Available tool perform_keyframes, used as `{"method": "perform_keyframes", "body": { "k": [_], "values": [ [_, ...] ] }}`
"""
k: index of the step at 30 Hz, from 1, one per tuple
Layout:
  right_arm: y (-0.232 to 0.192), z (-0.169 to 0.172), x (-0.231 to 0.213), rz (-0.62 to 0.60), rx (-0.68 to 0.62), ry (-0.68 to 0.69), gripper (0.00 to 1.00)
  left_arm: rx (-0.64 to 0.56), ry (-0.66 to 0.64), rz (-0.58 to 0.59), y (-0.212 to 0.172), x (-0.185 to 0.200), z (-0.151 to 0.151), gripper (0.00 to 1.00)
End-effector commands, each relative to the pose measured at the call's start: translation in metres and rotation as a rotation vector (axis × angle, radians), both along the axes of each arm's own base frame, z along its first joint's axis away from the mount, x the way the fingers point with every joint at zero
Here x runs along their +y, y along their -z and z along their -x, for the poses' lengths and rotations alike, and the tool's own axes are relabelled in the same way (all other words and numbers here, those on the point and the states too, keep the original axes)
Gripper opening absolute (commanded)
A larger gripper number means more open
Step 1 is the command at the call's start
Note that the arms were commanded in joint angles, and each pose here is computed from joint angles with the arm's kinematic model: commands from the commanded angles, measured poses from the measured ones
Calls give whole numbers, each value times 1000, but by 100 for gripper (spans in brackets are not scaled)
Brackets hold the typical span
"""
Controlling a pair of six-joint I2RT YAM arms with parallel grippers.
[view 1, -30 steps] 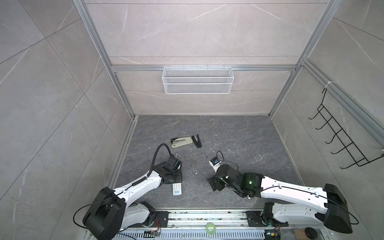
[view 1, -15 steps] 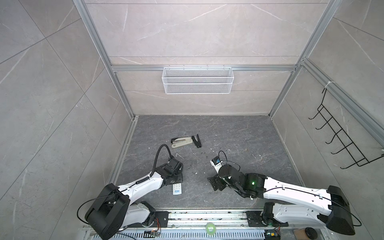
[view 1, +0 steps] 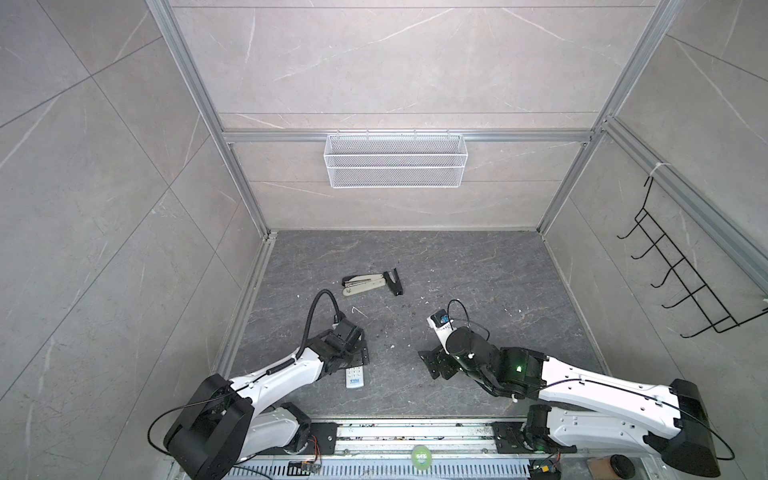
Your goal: Load the batteries into the remote control
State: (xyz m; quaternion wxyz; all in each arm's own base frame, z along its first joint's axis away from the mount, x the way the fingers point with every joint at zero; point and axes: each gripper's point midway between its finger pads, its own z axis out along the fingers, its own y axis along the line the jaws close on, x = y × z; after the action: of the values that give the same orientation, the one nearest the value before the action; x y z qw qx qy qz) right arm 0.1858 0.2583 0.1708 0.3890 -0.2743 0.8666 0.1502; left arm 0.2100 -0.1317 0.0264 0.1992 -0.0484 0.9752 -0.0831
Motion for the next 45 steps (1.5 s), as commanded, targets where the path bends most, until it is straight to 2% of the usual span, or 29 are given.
{"method": "perform_keyframes", "body": {
  "k": [1,5,9,13,15,18,21,23,25,28,30,32,36,41,42,45],
  "values": [
    [-5,-4,-8,35,-28,20,92,-28,-11,-21,-15,9,2,93],
    [-10,-8,-17,43,-58,52,100,-115,6,6,-49,11,0,99],
    [-21,-30,-54,74,-163,191,100,-281,-7,-7,-98,31,-3,100],
    [-40,-55,-101,23,-296,390,100,-441,-112,-45,-136,60,-8,100],
    [-49,-65,-129,10,-402,526,100,-523,-271,-105,-152,90,-10,100],
    [-49,-79,-176,45,-512,763,100,-670,-199,-211,-175,94,-25,100],
    [-40,-93,-198,51,-508,860,100,-758,-143,-432,-189,103,-44,100],
    [-31,-106,-199,48,-512,839,100,-757,-121,-497,-188,104,-58,100],
    [-22,-116,-201,101,-499,825,100,-750,-104,-522,-178,107,-78,100],
    [-10,-131,-210,228,-528,846,100,-653,-223,-457,-152,135,-99,100],
    [-5,-138,-217,262,-589,873,100,-621,-305,-390,-134,151,-110,100],
    [-2,-142,-218,234,-641,864,100,-601,-360,-356,-118,167,-121,100],
    [11,-152,-218,227,-651,837,100,-552,-389,-408,-91,183,-139,100],
    [16,-158,-233,157,-721,869,99,-694,-325,-457,-86,182,-161,100],
    [24,-160,-236,165,-681,879,99,-708,-326,-481,-87,184,-163,100],
    [38,-172,-242,158,-589,876,99,-772,-285,-452,-80,179,-168,100]
  ]
}}
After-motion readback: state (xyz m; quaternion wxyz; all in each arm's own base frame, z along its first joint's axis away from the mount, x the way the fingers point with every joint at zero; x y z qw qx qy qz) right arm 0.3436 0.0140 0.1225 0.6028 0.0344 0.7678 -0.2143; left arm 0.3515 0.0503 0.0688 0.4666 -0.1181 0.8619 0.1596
